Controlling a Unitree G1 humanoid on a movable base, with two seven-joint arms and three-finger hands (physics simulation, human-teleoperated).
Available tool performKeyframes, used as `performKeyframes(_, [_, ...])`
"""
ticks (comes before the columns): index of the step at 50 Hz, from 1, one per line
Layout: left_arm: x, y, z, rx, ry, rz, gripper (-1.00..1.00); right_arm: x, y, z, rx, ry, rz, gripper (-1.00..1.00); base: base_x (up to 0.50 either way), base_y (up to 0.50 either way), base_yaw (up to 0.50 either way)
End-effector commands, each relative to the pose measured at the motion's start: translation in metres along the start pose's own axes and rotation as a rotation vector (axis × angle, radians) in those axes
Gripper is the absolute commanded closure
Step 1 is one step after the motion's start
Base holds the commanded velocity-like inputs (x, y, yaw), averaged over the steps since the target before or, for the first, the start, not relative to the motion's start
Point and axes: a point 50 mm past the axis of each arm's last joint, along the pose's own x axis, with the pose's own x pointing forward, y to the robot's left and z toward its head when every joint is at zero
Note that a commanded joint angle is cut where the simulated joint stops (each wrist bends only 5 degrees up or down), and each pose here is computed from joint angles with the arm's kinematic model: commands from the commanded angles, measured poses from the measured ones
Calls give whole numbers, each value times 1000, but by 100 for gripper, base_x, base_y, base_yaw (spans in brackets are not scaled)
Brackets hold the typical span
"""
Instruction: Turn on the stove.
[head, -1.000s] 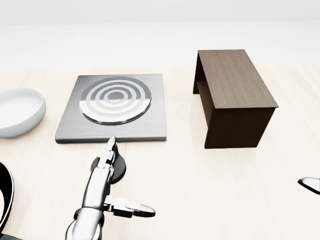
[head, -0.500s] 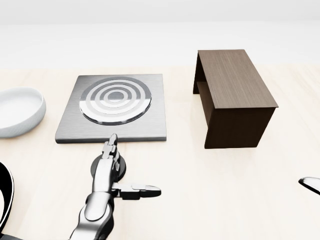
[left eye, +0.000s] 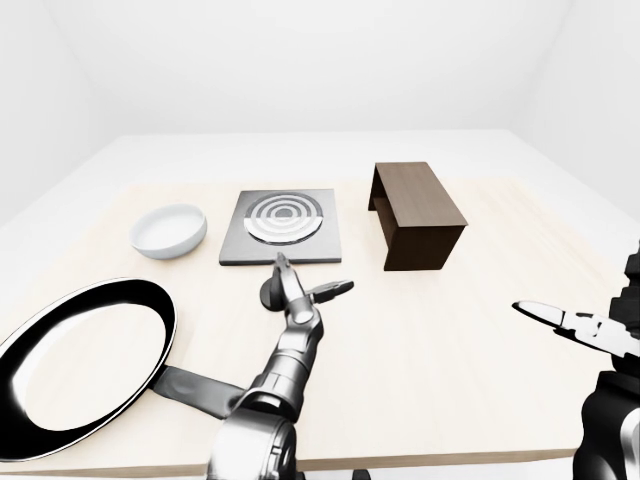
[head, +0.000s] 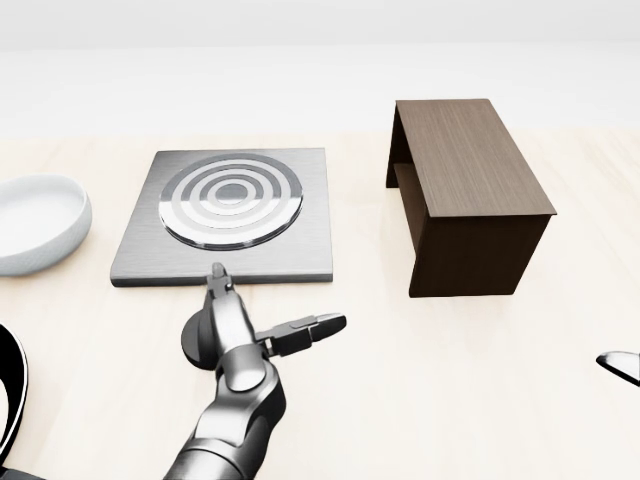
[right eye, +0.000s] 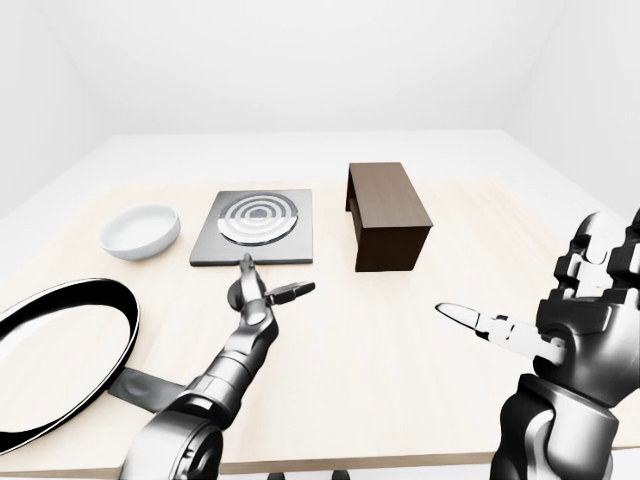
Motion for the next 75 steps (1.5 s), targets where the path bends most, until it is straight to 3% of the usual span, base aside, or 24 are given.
performKeyframes(1, [31,135,-22,230,63,313,-100,-1,18,-24,43,95,90,-100,0,0,0])
performKeyframes(6, [30,134,-22,217,61,312,-100,-2,19,-25,44,99,91,-100,0,0,0])
performKeyframes(10, [27,129,-20,153,31,297,-100,-2,19,-27,43,109,92,-100,0,0,0])
performKeyframes(12, [21,123,-10,142,-58,269,-100,-3,18,-29,42,118,91,-100,0,0,0])
performKeyframes(13, [14,117,0,93,-129,216,-100,-2,18,-28,43,112,90,-100,0,0,0])
performKeyframes(17, [-19,104,40,57,-404,112,-100,-2,18,-25,43,103,91,-100,0,0,0])
performKeyframes(18, [-33,98,54,35,-483,35,-100,-2,18,-27,43,109,91,-100,0,0,0])
performKeyframes(23, [-60,88,74,-10,-606,-111,-100,-4,18,-31,41,130,91,-100,0,0,0])
performKeyframes(24, [-67,84,74,3,-622,-175,-100,-4,18,-29,42,125,90,-100,0,0,0])
performKeyframes(27, [-77,78,72,23,-634,-257,-100,-3,18,-27,43,111,91,-100,0,0,0])
performKeyframes(50, [-95,78,82,2,-688,-262,-100,-2,19,-25,44,102,94,-100,0,0,0])
performKeyframes(62, [-95,82,84,-15,-685,-254,-100,-1,19,-25,44,99,95,-100,0,0,0])
performKeyframes(75, [-115,89,102,-48,-731,-256,-100,-2,19,-24,44,99,96,-100,0,0,0])
